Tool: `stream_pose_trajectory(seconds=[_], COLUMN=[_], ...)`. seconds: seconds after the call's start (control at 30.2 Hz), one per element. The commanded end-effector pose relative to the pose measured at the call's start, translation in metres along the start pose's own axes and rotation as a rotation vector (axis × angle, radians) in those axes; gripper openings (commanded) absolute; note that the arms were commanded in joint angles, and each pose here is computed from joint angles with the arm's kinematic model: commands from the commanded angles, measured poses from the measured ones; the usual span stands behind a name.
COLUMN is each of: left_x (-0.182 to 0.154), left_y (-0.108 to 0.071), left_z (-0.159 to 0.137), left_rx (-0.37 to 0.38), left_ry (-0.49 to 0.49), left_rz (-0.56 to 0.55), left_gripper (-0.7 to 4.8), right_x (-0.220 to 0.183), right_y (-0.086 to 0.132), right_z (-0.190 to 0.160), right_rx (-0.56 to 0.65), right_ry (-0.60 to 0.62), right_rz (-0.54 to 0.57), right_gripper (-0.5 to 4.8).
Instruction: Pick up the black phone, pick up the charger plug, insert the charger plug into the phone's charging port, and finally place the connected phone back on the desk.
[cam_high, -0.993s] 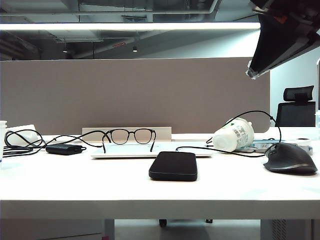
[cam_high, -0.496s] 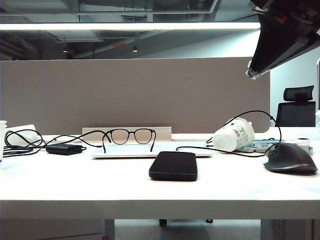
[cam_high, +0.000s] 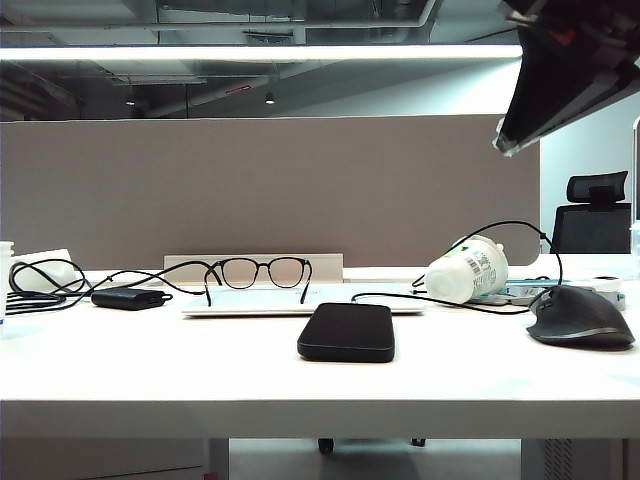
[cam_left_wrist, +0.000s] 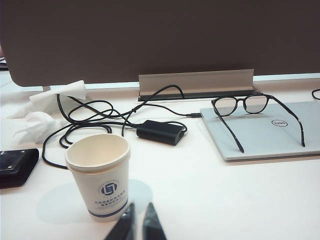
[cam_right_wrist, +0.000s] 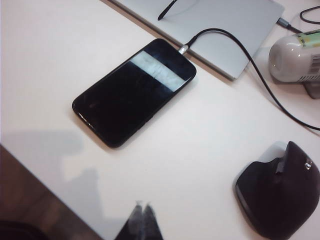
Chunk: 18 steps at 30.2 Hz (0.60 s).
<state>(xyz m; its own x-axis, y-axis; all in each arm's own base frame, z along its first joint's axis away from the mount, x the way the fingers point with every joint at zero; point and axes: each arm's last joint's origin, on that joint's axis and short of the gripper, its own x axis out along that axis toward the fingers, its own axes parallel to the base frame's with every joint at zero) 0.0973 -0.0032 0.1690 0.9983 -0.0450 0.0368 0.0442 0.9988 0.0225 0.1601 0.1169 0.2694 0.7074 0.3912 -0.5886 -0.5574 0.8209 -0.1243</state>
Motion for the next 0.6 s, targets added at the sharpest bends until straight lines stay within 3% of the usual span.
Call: stream_pose_trajectory(seconds=[0.03,0.33,0.6], left_x=[0.0,0.0,0.0], left_y=[0.0,0.0,0.0], left_z=[0.0,0.0,0.0], left_rx=[-0.003,-0.003,-0.003], left_ry=[-0.005,-0.006,-0.005], left_rz=[-0.004,-0.004,-0.004], left_gripper=[0.28,0.28,0.28], right_x=[-0.007,-0.024,-0.037], right_y=[-0.01,-0.032,-0.039], right_z=[-0.004,-0.042,-0.1], right_rx=[0.04,0.128,0.19], right_ry=[-0.078,-0.391,-0.525], right_rz=[-0.078,-0.253,-0.423], right_gripper=[-0.01,-0.01,-0.01])
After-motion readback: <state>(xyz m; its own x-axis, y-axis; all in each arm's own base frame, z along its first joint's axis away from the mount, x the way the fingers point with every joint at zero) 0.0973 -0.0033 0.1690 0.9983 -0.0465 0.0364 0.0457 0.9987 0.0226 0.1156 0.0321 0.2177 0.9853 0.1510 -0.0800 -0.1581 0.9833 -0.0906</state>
